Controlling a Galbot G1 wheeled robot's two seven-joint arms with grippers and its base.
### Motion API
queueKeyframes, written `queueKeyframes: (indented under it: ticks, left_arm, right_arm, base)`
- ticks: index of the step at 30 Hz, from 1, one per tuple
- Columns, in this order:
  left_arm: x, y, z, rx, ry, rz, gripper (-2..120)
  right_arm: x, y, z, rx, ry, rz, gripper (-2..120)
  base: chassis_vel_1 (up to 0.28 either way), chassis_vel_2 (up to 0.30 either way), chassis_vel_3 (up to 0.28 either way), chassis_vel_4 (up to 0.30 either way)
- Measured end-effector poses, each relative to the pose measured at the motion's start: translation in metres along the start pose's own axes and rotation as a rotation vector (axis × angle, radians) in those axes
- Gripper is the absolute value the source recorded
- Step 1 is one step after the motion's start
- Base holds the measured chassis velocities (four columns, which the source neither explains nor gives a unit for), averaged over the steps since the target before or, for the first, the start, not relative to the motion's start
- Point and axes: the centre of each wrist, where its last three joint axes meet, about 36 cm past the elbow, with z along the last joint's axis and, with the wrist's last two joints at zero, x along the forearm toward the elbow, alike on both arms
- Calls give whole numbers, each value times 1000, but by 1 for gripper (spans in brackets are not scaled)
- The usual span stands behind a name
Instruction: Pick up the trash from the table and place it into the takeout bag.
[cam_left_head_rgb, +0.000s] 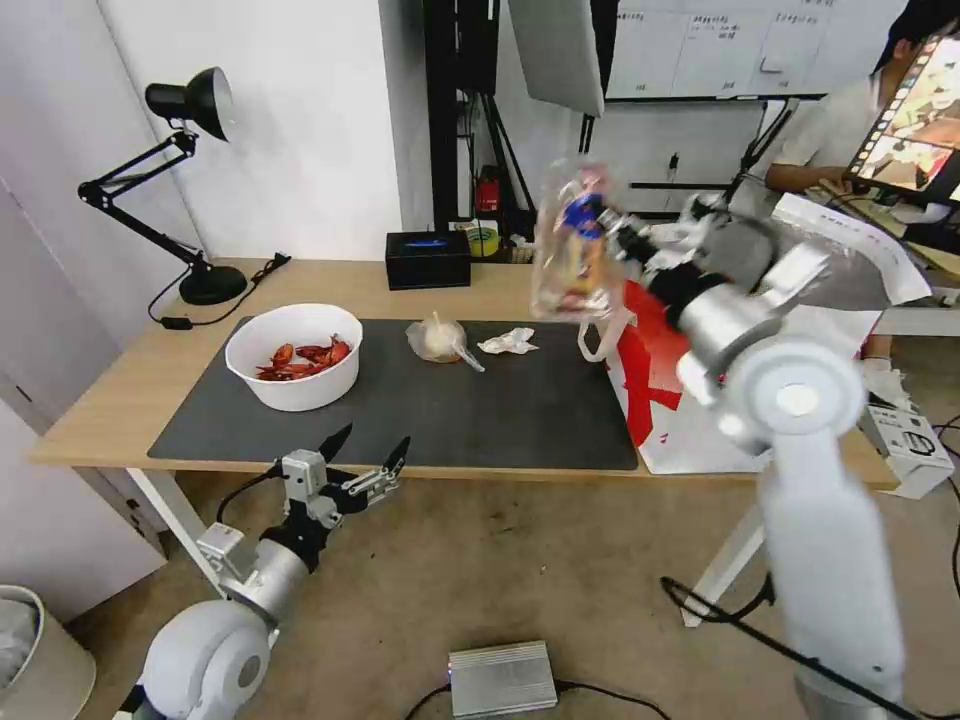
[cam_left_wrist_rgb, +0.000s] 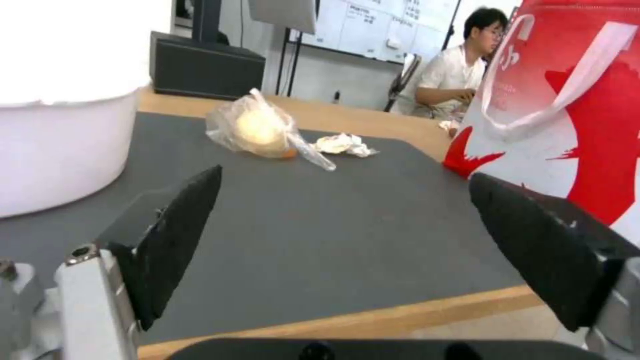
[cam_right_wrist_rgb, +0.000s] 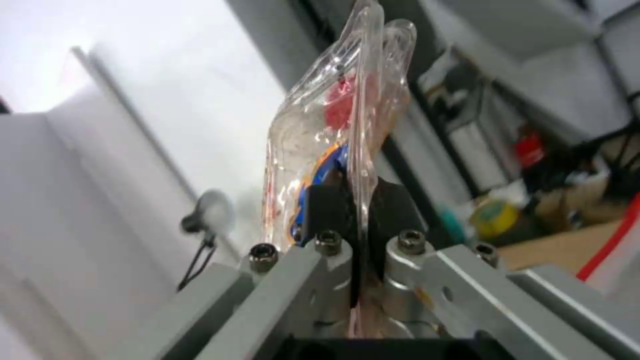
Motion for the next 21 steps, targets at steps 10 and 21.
queueKeyframes:
  ticks: [10,21]
  left_arm:
    - [-1,-2,8,9,-1,-3,100]
    - [-2,-4,13,19,6,0,100]
  right_arm:
    - [-2,-25,-33,108,-117,153,1]
    - [-4,-48,-46,153,-162,241,1]
  base:
    - [0,0,0,0]
    - [0,0,0,0]
